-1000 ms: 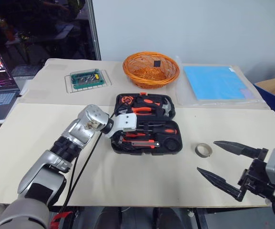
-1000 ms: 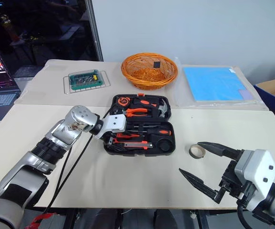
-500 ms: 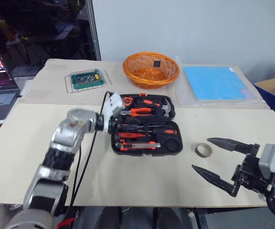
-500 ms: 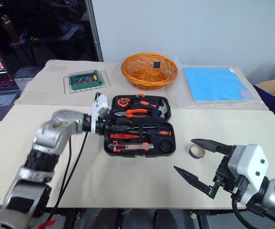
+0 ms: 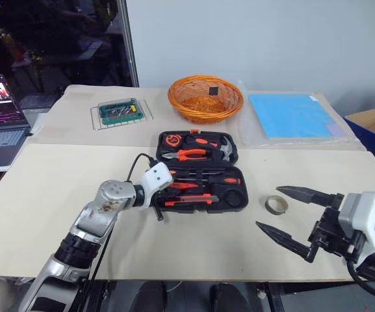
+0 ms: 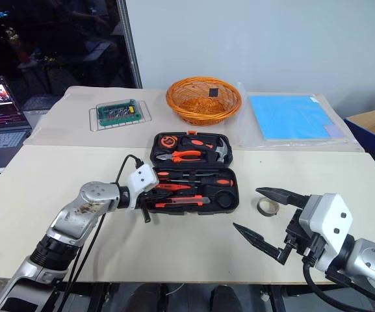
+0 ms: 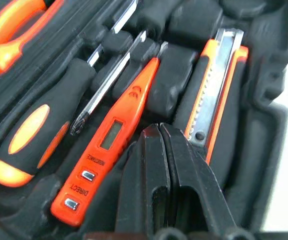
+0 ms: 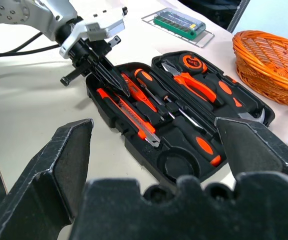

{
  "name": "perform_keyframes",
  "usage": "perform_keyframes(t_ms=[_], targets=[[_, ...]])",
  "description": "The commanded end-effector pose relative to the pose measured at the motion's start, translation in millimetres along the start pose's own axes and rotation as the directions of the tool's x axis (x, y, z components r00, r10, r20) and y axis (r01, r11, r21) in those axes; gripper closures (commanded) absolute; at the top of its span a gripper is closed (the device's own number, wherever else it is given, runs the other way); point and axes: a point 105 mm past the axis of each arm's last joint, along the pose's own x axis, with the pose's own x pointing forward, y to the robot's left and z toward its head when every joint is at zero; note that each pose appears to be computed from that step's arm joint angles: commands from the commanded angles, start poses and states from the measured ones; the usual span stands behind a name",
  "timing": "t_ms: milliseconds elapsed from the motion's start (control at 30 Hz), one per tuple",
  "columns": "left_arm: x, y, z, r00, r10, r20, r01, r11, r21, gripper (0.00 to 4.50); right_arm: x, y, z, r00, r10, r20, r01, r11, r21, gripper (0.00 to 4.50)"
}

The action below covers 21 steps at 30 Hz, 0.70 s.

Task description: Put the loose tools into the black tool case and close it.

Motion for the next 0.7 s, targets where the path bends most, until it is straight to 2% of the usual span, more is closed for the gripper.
perform_keyframes(t_ms=[33, 167, 233, 300, 367, 400, 467, 533, 567, 633, 700], targets=[[16.8, -25.6, -35.9, 0.989, -0.108, -0.102, 0.108, 0.994, 0.002, 4.42, 0.9, -0.9, 1.6, 1.0, -0.019, 0.008, 0.019, 1.0, -0.011, 0.0], [3.4, -12.9, 13.1, 0.979, -0.085, 0.187, 0.091, 0.996, -0.02, 4.42, -4.3, -10.4, -3.6, 0.993, -0.115, -0.017, 0.115, 0.993, 0.005, 0.0], [-15.6, -4.7, 39.1, 0.944, -0.09, 0.317, 0.107, 0.994, -0.038, 4.42, -8.8, -17.5, -14.7, 0.98, -0.176, -0.092, 0.176, 0.984, -0.011, 0.0], [-28.2, -5.6, 51.7, 0.925, -0.138, 0.353, 0.152, 0.988, -0.011, 4.42, -14.1, -22.5, -24.4, 0.965, -0.216, -0.15, 0.216, 0.976, -0.02, 0.0], [-43.9, -22.9, 64.4, 0.877, -0.283, 0.387, 0.31, 0.951, -0.006, 3.91, -20.3, -28.6, -32.8, 0.944, -0.262, -0.201, 0.252, 0.965, -0.075, 0.0], [-50.6, -30.1, 70.4, 0.854, -0.339, 0.395, 0.363, 0.932, 0.017, 3.82, -23.7, -31.1, -41.7, 0.928, -0.265, -0.261, 0.252, 0.964, -0.085, 0.0], [-65.6, -31.1, 80.9, 0.822, -0.396, 0.41, 0.42, 0.907, 0.035, 3.07, -22.8, -38.9, -62.8, 0.89, -0.246, -0.384, 0.25, 0.967, -0.041, 0.0], [-69.9, -33.8, 85.9, 0.816, -0.417, 0.399, 0.436, 0.899, 0.049, 2.29, -22.5, -39.9, -74.4, 0.88, -0.186, -0.437, 0.233, 0.971, 0.056, 0.0], [-71.2, -38.6, 87.2, 0.813, -0.435, 0.387, 0.449, 0.892, 0.059, 2.2, -22.3, -43.9, -77.1, 0.879, -0.183, -0.441, 0.244, 0.966, 0.084, 0.24], [-74.1, -42.6, 89.7, 0.818, -0.444, 0.365, 0.45, 0.89, 0.073, 1.49, -14.4, -50.2, -78.6, 0.884, -0.165, -0.438, 0.232, 0.967, 0.105, 0.65], [-75.8, -45.7, 92.6, 0.825, -0.448, 0.343, 0.452, 0.889, 0.073, 0.76, -7.1, -56.2, -86.0, 0.873, -0.138, -0.468, 0.222, 0.966, 0.129, 1.38]])
